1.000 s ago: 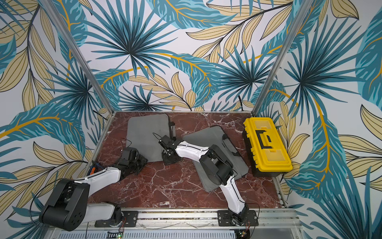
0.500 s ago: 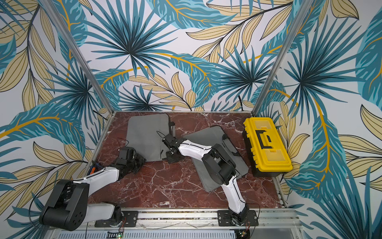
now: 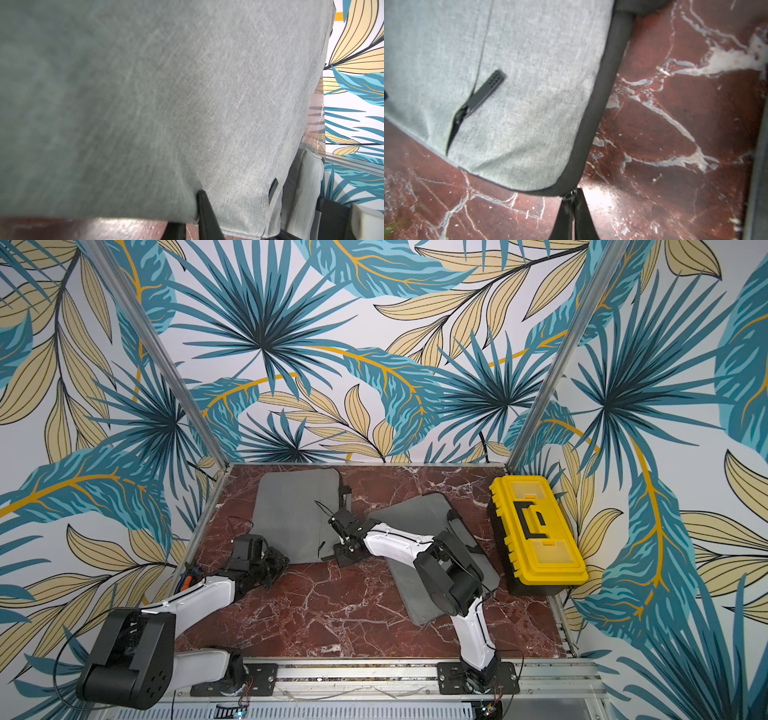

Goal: Open the zippered laptop bag and take out the laptop
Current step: Unzip the zipper on the zippered laptop bag.

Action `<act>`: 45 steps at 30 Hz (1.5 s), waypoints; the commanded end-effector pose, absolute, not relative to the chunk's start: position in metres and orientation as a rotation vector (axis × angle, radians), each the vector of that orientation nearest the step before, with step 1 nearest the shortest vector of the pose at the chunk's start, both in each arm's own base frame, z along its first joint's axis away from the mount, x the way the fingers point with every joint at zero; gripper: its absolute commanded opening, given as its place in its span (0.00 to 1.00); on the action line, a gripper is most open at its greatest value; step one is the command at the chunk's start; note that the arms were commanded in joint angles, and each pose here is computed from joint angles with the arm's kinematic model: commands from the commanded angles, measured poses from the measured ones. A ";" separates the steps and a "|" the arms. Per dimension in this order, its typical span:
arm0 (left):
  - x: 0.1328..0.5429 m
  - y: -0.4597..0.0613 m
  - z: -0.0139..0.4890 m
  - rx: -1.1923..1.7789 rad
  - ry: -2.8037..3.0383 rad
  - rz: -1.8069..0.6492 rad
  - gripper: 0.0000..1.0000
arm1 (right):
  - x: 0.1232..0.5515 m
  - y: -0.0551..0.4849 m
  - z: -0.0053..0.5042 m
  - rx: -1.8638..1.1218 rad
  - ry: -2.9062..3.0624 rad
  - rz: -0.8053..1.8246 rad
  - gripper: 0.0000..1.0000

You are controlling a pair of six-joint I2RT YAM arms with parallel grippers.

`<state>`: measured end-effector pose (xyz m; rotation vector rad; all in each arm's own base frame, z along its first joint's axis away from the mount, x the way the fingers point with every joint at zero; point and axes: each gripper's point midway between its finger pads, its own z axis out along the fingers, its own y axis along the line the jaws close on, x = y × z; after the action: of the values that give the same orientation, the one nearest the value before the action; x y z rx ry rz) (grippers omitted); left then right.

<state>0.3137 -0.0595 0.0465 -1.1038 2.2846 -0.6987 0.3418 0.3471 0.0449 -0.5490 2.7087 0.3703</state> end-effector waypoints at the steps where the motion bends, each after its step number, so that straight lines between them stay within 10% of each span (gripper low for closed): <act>1: 0.323 -0.023 0.061 -1.117 2.212 -0.514 0.13 | 0.347 0.342 0.041 -0.554 2.716 0.313 0.00; 17: 0.331 0.013 0.065 -1.137 2.162 -0.392 0.20 | 0.343 0.394 0.035 -0.711 2.704 0.370 0.00; 34: 0.310 -0.040 0.070 -1.230 2.178 -0.766 0.63 | 0.344 0.404 0.034 -0.741 2.692 0.410 0.00; 45: 0.309 -0.109 0.073 -1.071 2.345 -0.913 0.62 | 0.343 0.404 0.036 -0.723 2.685 0.431 0.00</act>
<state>0.3044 -0.0945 0.0654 -1.1010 2.3261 -0.8640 0.3434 0.4027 0.0363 -0.7226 2.6948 0.4110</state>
